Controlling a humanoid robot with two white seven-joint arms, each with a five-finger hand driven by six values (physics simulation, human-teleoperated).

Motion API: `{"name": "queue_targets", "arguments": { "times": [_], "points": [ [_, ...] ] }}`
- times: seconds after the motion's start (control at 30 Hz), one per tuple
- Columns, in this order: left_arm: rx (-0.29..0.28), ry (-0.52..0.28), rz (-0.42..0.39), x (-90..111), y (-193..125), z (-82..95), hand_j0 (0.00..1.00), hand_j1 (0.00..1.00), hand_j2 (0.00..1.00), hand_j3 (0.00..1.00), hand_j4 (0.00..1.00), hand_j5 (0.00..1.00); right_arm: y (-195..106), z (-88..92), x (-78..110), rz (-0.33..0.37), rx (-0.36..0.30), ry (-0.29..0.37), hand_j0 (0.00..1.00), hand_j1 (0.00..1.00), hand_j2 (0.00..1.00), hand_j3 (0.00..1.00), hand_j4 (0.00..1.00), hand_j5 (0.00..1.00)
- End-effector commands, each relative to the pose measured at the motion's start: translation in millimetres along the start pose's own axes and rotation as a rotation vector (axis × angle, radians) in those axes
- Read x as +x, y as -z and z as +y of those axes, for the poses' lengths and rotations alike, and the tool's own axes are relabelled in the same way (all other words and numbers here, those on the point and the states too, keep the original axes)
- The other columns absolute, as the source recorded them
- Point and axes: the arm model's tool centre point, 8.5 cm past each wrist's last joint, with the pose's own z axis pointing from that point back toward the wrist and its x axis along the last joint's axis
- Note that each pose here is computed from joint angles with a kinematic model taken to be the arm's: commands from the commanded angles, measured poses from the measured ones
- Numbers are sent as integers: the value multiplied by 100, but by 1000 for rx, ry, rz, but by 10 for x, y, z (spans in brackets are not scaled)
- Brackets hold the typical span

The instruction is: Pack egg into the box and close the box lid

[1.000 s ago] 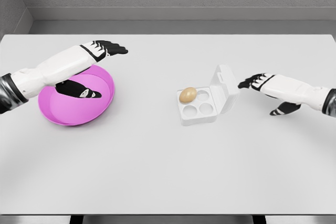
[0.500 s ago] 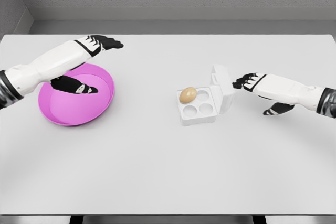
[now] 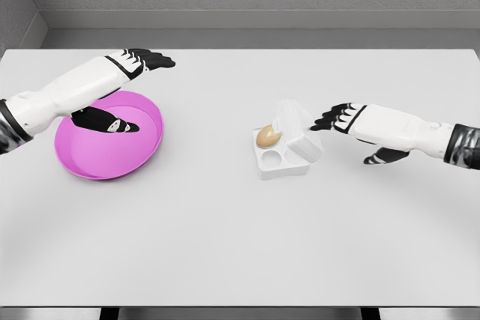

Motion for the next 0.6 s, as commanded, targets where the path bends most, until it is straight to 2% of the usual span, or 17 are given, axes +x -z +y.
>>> {"name": "queue_targets", "arguments": {
  "times": [0.0,0.1,0.2,0.27,0.33,0.57],
  "points": [
    [3,-4,0,-2,-3,8,100,100,100,100,100,100,23,-43,66,-20,-10,-7,100,100,100,100,100,100],
    [3,-3,-1,2,-5,11,100,100,100,100,100,100,14,-45,54,-14,-9,-8,100,100,100,100,100,100],
    [3,-3,-2,4,-5,11,100,100,100,100,100,100,-157,-93,-96,42,4,-19,100,100,100,100,100,100],
    [2,-1,-2,3,-5,11,100,100,100,100,100,100,-324,-214,-176,82,-21,-39,100,100,100,100,100,100],
    [3,-3,-2,7,-3,4,100,100,100,100,100,100,-412,-181,-260,113,-16,-27,100,100,100,100,100,100],
    [0,-4,-3,10,-8,-4,100,100,100,100,100,100,-424,-116,-262,116,-7,-14,100,100,100,100,100,100]
  ]
}}
